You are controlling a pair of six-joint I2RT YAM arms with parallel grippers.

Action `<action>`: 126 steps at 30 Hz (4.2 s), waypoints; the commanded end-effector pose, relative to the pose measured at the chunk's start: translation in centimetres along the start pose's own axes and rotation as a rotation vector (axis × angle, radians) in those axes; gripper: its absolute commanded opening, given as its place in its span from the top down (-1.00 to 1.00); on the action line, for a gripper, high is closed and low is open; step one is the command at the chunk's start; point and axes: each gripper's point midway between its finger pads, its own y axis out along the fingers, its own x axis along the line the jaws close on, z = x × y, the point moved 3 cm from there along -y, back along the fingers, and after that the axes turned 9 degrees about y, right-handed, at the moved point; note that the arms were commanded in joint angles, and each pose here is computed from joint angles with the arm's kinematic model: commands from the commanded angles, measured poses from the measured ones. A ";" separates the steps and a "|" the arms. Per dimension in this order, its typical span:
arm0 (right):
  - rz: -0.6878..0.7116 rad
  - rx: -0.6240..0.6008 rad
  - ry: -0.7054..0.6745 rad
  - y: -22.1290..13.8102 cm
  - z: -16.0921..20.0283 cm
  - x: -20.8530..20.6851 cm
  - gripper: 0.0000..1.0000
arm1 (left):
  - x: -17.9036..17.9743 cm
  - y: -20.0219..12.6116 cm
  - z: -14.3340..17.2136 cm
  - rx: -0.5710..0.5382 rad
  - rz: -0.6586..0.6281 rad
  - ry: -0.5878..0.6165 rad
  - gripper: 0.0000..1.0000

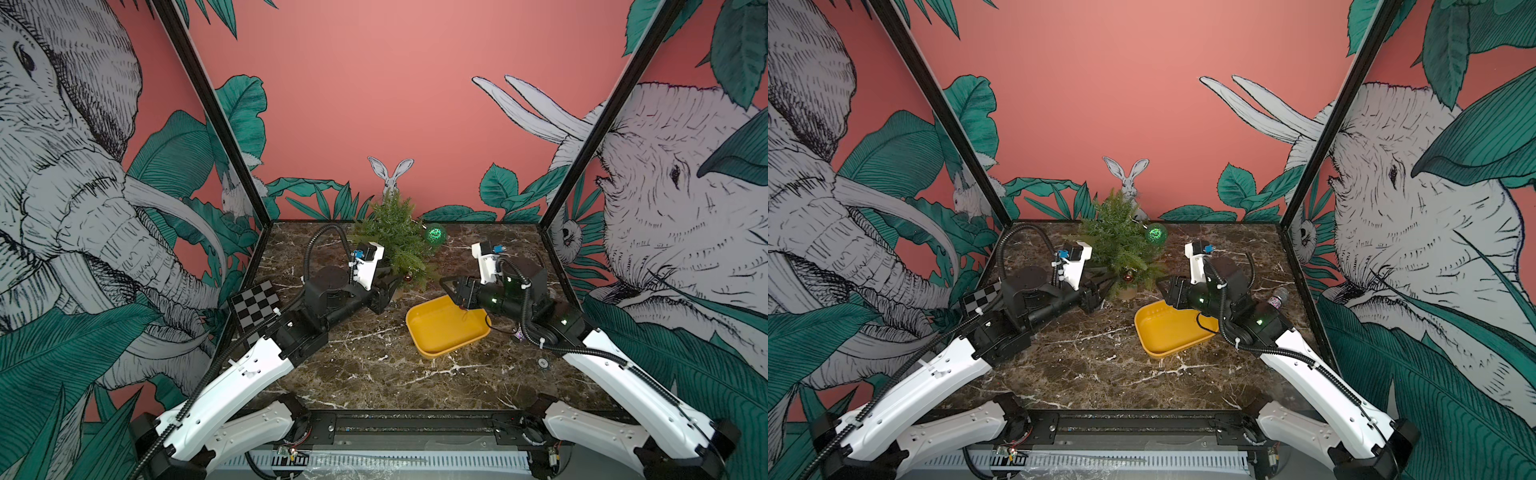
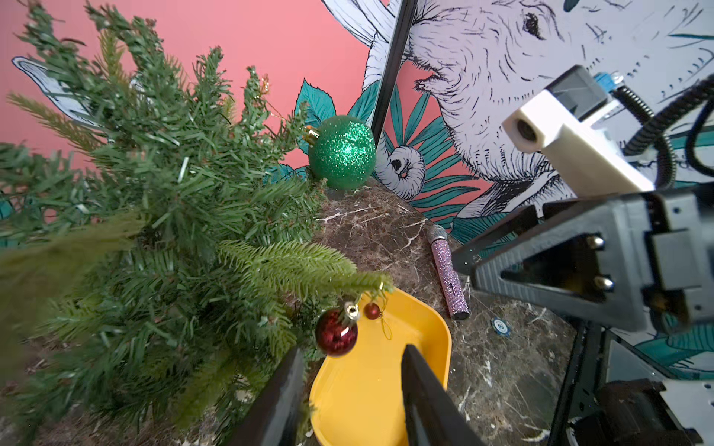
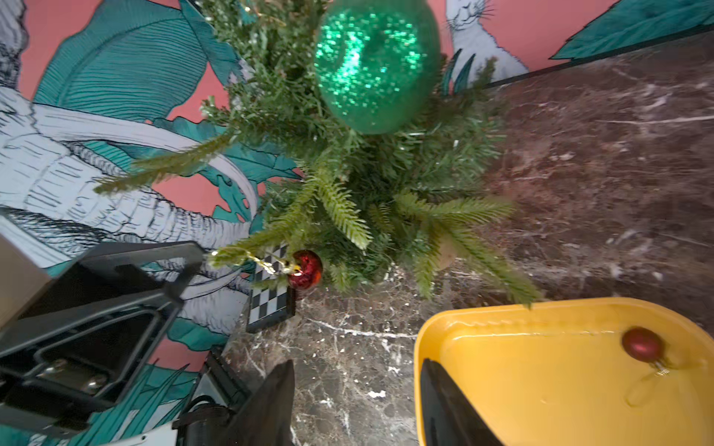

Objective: Decorate the small christmas tree with ornaments
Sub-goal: Hang an ornament on the christmas tree, then pick up an ornament from the container, then hang an ornament on the christmas tree.

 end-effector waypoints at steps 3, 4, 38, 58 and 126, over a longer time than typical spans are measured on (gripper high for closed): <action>0.234 -0.021 -0.018 -0.2 1.0 -4.6 -0.02 | -0.3 -1.2 2.2 0.049 0.029 0.010 -0.02; 0.267 -0.016 -0.020 0.0 1.2 -5.3 -0.01 | -0.4 -1.5 2.5 0.050 0.034 0.008 -0.04; 0.789 0.279 -0.338 11.9 5.4 -20.3 -0.09 | 0.2 -2.3 8.7 0.160 -0.002 -0.054 -0.13; 0.818 0.330 -0.354 14.4 6.8 -23.0 -0.04 | 0.3 -1.8 8.8 0.172 -0.006 -0.056 -0.13; -0.276 0.064 -0.302 2.3 -6.2 14.3 0.46 | 3.6 -7.1 -5.3 -0.139 0.055 -0.215 0.41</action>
